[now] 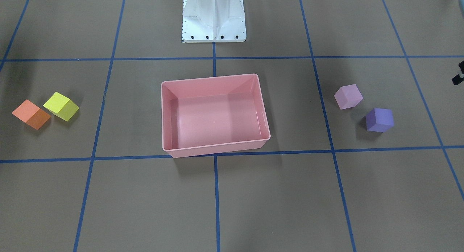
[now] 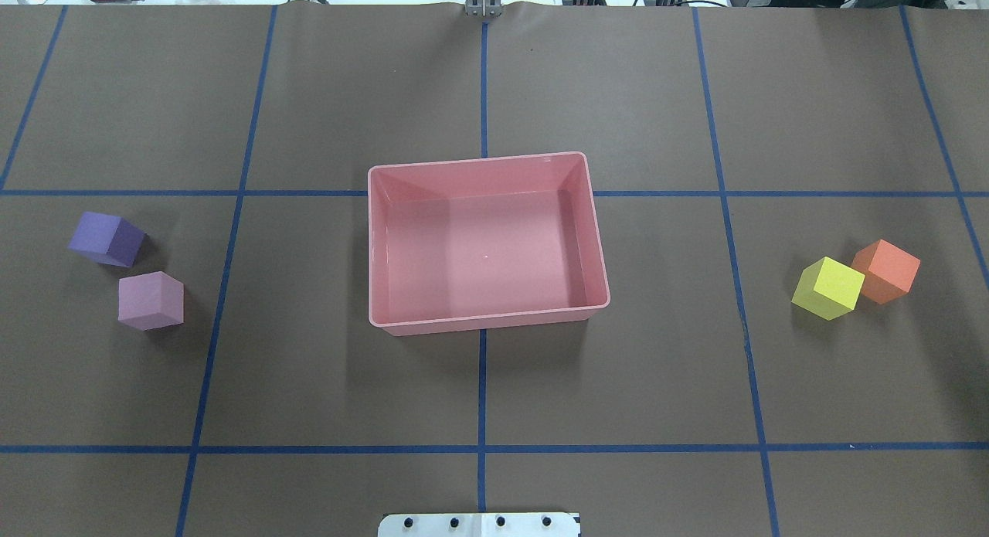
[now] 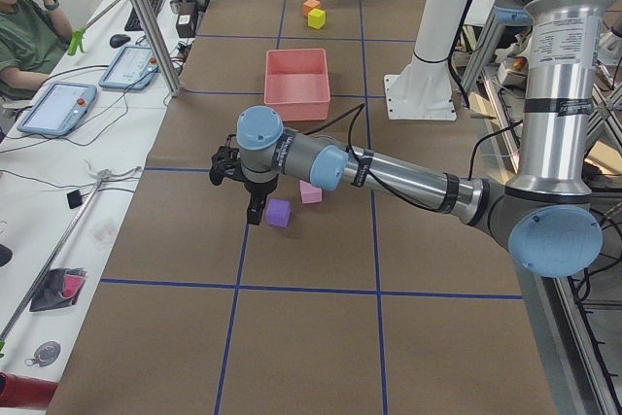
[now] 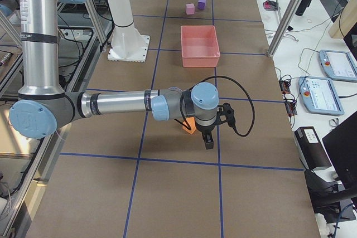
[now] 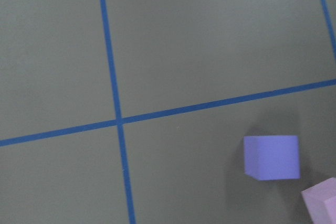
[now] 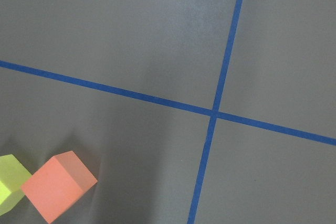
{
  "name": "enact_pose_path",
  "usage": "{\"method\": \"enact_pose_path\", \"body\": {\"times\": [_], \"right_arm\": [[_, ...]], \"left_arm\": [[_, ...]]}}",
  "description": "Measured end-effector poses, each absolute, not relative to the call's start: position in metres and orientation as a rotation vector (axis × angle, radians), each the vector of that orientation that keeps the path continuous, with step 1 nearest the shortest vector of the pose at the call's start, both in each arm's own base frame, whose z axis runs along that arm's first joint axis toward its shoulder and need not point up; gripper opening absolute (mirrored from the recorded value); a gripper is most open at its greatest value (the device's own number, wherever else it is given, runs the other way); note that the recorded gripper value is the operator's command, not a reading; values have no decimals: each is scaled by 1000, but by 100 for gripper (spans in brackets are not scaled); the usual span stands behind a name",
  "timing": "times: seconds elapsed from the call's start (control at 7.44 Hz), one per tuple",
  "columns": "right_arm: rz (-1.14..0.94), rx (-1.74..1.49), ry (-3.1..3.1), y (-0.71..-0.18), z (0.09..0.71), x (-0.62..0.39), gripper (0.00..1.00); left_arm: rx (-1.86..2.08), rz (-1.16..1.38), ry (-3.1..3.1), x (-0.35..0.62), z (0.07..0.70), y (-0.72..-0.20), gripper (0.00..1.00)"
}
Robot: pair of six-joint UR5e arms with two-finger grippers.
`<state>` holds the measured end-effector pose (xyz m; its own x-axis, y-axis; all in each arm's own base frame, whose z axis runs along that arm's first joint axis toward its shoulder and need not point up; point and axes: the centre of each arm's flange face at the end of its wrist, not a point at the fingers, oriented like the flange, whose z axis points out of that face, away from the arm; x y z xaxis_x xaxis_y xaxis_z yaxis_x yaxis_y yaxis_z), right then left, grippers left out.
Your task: Place blocks into pink bin with both arms
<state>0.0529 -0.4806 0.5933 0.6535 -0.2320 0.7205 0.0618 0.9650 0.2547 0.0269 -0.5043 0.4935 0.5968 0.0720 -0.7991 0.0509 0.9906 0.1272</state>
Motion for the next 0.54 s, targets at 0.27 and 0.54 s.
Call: {"method": "enact_pose_path", "body": {"times": [0.27, 0.54], "right_arm": [[-150, 218, -861, -481, 595, 47, 100], [-136, 214, -895, -482, 589, 39, 100]], "left_arm": [[101, -101, 922, 110, 458, -498, 100], [112, -176, 887, 183, 451, -470, 100]]}}
